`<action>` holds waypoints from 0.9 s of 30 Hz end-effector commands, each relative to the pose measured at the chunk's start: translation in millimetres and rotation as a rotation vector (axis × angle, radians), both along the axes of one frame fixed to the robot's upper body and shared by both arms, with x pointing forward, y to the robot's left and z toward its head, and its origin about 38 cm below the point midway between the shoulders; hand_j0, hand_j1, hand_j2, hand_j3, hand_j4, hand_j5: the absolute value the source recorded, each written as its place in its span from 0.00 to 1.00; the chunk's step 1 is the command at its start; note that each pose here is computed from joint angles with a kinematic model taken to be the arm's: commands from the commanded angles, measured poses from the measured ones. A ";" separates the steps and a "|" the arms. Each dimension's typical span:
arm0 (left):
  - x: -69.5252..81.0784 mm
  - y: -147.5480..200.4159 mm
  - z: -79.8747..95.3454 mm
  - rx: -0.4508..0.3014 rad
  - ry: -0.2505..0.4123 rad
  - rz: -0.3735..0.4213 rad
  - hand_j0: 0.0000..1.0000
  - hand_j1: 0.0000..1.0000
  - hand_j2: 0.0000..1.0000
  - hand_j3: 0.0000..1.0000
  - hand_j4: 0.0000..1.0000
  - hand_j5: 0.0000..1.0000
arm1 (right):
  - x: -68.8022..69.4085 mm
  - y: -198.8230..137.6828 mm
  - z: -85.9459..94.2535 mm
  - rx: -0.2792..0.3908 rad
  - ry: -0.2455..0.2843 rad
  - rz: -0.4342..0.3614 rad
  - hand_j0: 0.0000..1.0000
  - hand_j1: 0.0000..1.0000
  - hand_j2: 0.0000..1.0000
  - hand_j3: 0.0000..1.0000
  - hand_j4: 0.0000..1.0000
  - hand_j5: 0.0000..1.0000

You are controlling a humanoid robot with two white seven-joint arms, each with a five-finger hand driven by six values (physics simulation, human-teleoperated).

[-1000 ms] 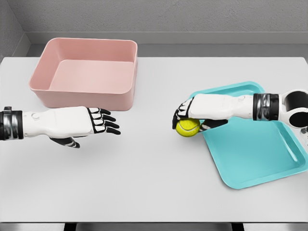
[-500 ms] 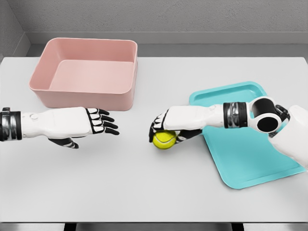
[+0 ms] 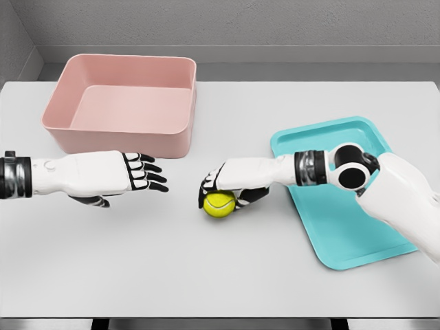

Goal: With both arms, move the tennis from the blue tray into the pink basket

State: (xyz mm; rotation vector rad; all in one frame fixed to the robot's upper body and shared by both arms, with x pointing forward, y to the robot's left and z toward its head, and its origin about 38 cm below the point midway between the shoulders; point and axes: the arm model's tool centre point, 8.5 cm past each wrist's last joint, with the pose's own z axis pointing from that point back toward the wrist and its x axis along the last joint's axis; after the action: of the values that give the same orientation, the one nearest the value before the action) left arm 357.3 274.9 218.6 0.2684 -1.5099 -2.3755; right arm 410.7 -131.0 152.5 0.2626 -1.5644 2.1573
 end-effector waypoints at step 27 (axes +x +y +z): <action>-4.5 16.3 -21.7 0.310 0.081 -0.001 1.00 1.00 1.00 1.00 1.00 1.00 | 10.1 -2.5 3.9 -0.031 -0.027 -0.015 1.00 1.00 1.00 1.00 1.00 1.00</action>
State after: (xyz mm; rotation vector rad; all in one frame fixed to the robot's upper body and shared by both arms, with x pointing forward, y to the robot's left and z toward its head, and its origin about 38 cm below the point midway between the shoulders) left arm 354.5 287.5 202.1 0.2563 -1.1957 -2.5499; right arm 421.9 -130.7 157.6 0.2083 -1.5424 2.1915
